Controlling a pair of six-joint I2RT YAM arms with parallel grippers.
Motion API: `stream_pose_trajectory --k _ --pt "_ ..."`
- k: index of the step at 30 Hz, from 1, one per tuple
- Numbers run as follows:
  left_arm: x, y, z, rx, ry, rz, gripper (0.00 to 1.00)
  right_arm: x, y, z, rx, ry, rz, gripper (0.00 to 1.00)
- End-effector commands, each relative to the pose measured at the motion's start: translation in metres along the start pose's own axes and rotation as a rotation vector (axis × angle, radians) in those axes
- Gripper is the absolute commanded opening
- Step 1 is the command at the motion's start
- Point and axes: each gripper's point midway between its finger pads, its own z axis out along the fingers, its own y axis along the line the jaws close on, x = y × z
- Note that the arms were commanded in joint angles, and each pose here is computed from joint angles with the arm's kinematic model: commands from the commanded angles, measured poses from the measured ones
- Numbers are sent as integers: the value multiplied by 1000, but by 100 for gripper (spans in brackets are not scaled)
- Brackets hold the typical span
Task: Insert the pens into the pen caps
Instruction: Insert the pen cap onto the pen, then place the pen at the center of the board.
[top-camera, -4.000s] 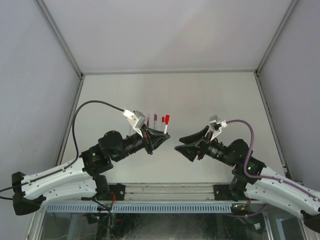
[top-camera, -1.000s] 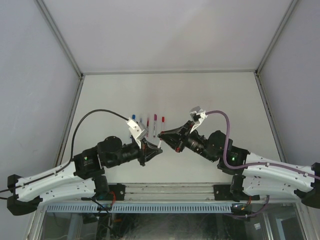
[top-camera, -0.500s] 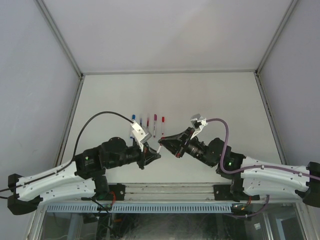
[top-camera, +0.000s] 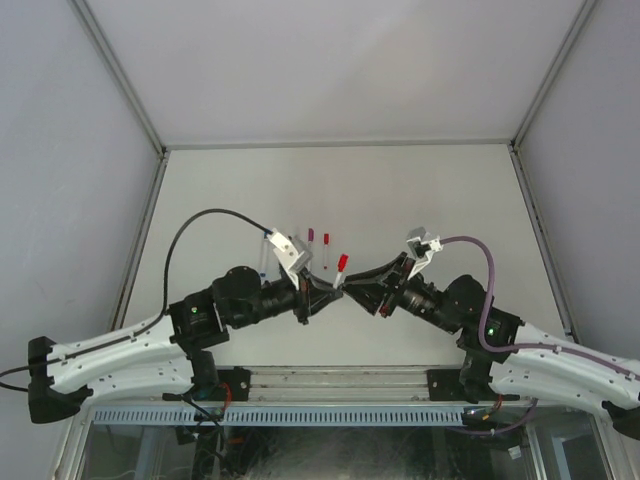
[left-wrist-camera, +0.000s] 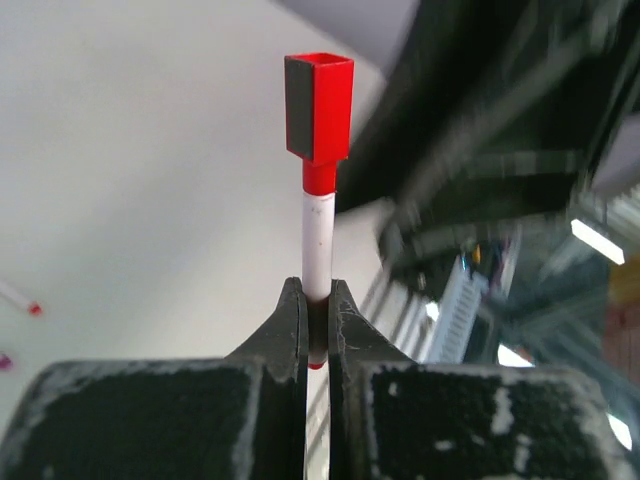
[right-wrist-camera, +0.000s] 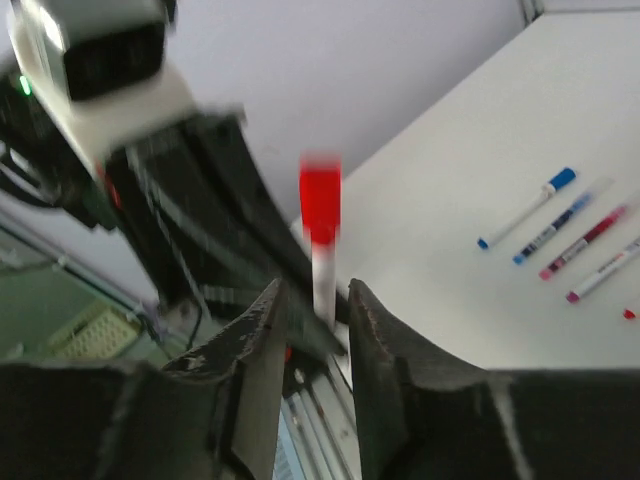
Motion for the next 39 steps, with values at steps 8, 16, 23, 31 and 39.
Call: stream_pose_trajectory --k 8,16,23,31,39 --pt "-41 30 11 -154 -259 -133 0 -47 -15 -39 93 -44 -126 58" --pt "-27 32 15 -166 -208 -162 0 -38 -24 -33 111 16 -47 56" --pt "-31 19 24 -100 -207 -180 0 -33 4 -9 -63 47 -40 46" --pt "-34 10 28 -51 -202 -171 0 -29 -7 2 -20 51 -12 41" --pt "-40 3 28 -21 -208 -147 0 -21 -16 13 12 72 7 33"
